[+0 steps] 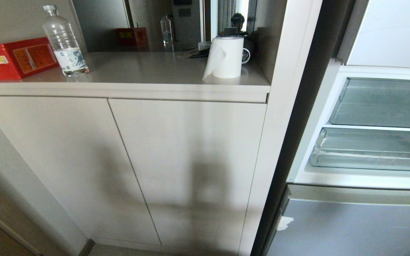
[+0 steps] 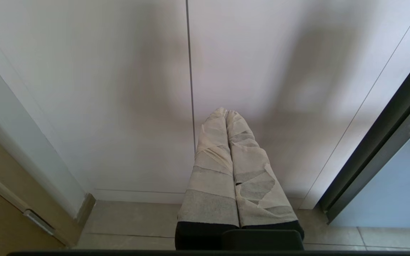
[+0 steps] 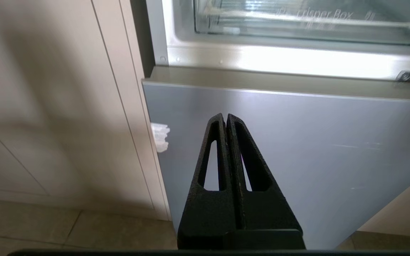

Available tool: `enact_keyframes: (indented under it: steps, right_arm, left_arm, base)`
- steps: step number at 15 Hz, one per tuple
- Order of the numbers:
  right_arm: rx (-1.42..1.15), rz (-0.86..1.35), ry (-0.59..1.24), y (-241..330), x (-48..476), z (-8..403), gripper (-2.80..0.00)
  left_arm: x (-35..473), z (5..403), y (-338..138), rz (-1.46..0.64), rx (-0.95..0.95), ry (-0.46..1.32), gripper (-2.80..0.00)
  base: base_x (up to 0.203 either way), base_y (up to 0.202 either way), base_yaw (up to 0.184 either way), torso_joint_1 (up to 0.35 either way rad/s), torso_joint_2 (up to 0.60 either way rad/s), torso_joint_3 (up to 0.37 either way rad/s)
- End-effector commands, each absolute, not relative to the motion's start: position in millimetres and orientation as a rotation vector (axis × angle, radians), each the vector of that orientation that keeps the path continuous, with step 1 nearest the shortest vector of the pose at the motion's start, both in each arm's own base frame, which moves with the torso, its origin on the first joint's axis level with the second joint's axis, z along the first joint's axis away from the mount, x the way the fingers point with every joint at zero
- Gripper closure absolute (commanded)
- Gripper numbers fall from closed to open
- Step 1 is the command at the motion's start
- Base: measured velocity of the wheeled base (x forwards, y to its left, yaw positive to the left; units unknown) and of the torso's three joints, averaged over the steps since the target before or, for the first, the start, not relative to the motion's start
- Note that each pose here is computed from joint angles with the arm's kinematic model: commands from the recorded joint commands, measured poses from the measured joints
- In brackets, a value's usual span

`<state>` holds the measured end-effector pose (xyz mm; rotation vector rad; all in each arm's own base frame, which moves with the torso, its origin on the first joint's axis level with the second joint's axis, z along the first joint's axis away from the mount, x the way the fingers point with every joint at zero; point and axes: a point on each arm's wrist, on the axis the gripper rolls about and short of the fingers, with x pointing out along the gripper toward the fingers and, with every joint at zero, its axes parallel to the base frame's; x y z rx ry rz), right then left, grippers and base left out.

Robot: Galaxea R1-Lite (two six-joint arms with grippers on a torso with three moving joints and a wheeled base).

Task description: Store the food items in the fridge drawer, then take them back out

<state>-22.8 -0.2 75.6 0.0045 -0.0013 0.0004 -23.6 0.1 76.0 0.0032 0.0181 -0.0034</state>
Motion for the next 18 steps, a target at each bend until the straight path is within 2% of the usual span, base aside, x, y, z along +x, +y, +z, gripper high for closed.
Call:
enact_keyframes:
  steps: [1, 7, 9, 13, 14, 18]
  right_arm:
    - [0.005, 0.001, -0.002, 0, -23, 76, 0.0]
    - [-0.101, 0.01, -0.007, 0, -23, 77, 0.0]
    - [-0.101, 0.015, -0.026, 0, -25, 100, 0.0]
    - [-0.054, 0.063, 0.197, 1, 18, 154, 0.0]
    - [-0.035, 0.083, 0.265, 2, 36, 161, -2.8]
    - [0.035, 0.177, 0.493, 6, 126, 157, -2.8]
  left_arm:
    - [-24, 76, 0, -0.003, 0.003, 0.018, 0.0]
    - [-24, 76, 0, -0.003, 0.003, 0.018, 0.0]
    - [-24, 76, 0, -0.003, 0.003, 0.018, 0.0]
    - [-24, 76, 0, -0.003, 0.003, 0.018, 0.0]
    - [-24, 76, 0, -0.003, 0.003, 0.018, 0.0]
    - [-24, 76, 0, -0.003, 0.003, 0.018, 0.0]
  base:
    - [0.0, 0.0, 0.0, -0.144, 0.33, 0.175]
    - [0.0, 0.0, 0.0, -0.025, 0.06, 0.031]
    - [0.0, 0.0, 0.0, 0.0, 0.0, 0.0]
    - [0.0, 0.0, 0.0, 0.0, 0.0, 0.0]
    - [0.0, 0.0, 0.0, 0.0, 0.0, 0.0]
    - [0.0, 0.0, 0.0, 0.0, 0.0, 0.0]
